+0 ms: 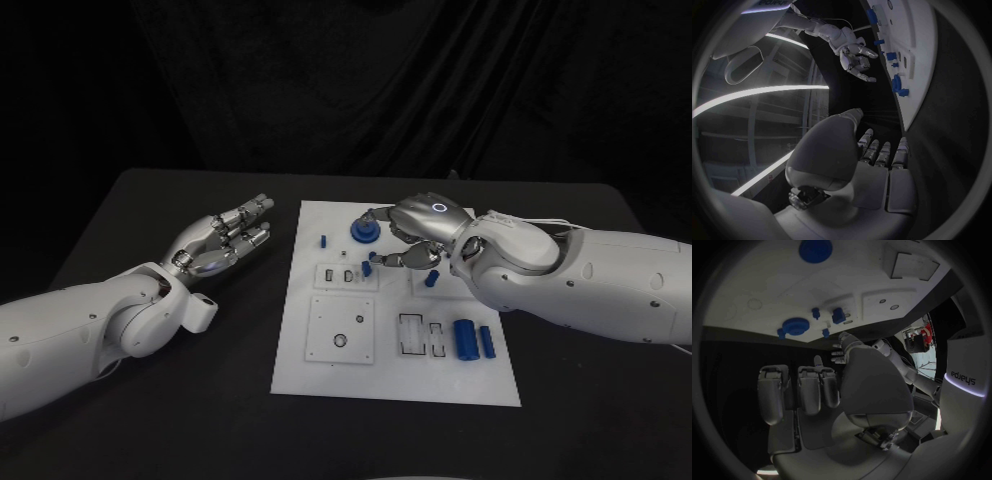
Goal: Assemble the parts on the task board
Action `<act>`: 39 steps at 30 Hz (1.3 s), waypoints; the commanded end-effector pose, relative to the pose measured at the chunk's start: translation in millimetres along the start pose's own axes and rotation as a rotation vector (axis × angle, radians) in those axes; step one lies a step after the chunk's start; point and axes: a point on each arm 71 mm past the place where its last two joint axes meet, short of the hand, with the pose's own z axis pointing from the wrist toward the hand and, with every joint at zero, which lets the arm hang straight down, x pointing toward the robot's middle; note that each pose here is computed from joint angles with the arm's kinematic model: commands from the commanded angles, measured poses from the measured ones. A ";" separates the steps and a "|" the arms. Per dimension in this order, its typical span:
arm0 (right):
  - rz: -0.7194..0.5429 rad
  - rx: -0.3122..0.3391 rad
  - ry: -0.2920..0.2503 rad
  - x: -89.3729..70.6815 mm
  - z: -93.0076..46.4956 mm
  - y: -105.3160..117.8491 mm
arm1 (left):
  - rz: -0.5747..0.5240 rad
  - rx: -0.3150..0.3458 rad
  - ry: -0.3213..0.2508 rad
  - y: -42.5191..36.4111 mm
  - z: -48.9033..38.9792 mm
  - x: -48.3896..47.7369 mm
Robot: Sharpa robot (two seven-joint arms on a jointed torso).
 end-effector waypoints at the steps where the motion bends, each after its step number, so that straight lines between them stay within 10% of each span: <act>1: -0.004 -0.035 -0.147 -16.6 -2.0 0.2 | 0.024 0.006 -0.023 0.1 3.9 -1.9; 14: -0.044 0.035 -0.191 -25.9 -16.3 -32.7 | 0.081 -0.088 0.000 7.6 33.4 1.6; 27: -0.066 0.142 -0.151 -25.7 -33.2 -59.9 | 0.759 0.040 0.136 -29.7 73.1 34.3; 39: -0.074 0.164 -0.108 -23.0 -35.0 -66.0 | 1.036 -0.184 0.250 -42.7 98.2 75.5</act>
